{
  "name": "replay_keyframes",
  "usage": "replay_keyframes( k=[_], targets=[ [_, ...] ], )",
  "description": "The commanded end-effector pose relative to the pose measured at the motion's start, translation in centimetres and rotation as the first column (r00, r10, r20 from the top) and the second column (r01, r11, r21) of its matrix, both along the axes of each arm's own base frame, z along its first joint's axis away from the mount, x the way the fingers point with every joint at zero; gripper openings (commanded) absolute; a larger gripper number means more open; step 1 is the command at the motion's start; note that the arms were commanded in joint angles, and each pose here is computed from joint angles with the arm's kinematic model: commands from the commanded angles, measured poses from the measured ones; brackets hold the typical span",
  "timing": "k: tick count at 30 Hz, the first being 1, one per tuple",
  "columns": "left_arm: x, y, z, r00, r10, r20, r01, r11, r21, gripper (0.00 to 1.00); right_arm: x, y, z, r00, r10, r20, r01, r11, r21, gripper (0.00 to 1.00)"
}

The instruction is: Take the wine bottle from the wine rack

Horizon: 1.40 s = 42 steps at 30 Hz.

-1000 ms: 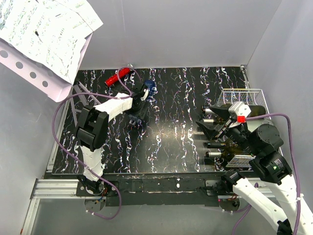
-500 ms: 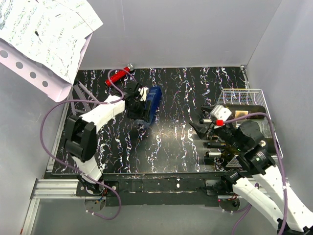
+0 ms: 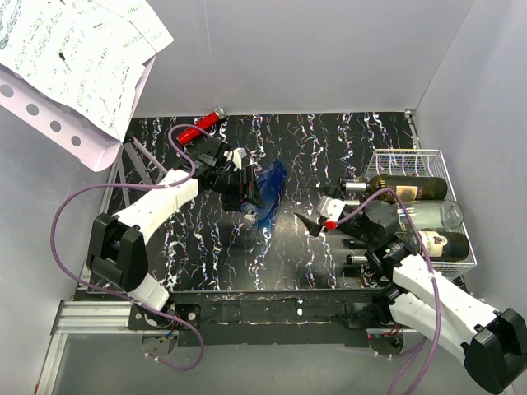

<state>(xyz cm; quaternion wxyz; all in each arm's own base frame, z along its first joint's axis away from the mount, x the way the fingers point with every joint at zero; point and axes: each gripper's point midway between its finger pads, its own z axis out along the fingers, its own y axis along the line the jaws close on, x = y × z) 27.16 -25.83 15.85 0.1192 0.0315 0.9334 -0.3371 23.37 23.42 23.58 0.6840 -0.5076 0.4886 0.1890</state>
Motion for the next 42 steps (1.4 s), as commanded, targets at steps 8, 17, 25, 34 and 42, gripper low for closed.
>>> replay_keyframes(
  k=[8,17,25,34,42],
  targets=[
    [-2.9,-3.4,6.2,0.973,0.066,-0.222,-0.137,0.936,-0.324,0.00,-0.2,4.3,1.0,0.980,0.049,0.190,-0.048,0.999,-0.011,0.83],
    [-3.3,-3.7,9.4,0.957,0.112,-0.269,-0.216,0.890,-0.400,0.00,1.0,5.3,-0.9,0.974,-0.018,0.227,0.018,1.000,0.001,0.90],
    [-4.1,-3.7,10.6,0.924,0.149,-0.352,-0.301,0.851,-0.430,0.00,1.4,6.5,-0.7,0.981,-0.047,0.188,0.037,0.998,0.054,0.92],
    [-3.9,-3.6,11.0,0.891,0.200,-0.408,-0.382,0.817,-0.432,0.00,1.5,8.8,-1.7,0.982,-0.068,0.175,0.058,0.997,0.057,0.93],
    [-5.0,-3.8,11.3,0.897,0.174,-0.407,-0.360,0.821,-0.443,0.00,2.8,9.9,-0.7,0.984,-0.103,0.143,0.091,0.992,0.087,0.90]
  ],
)
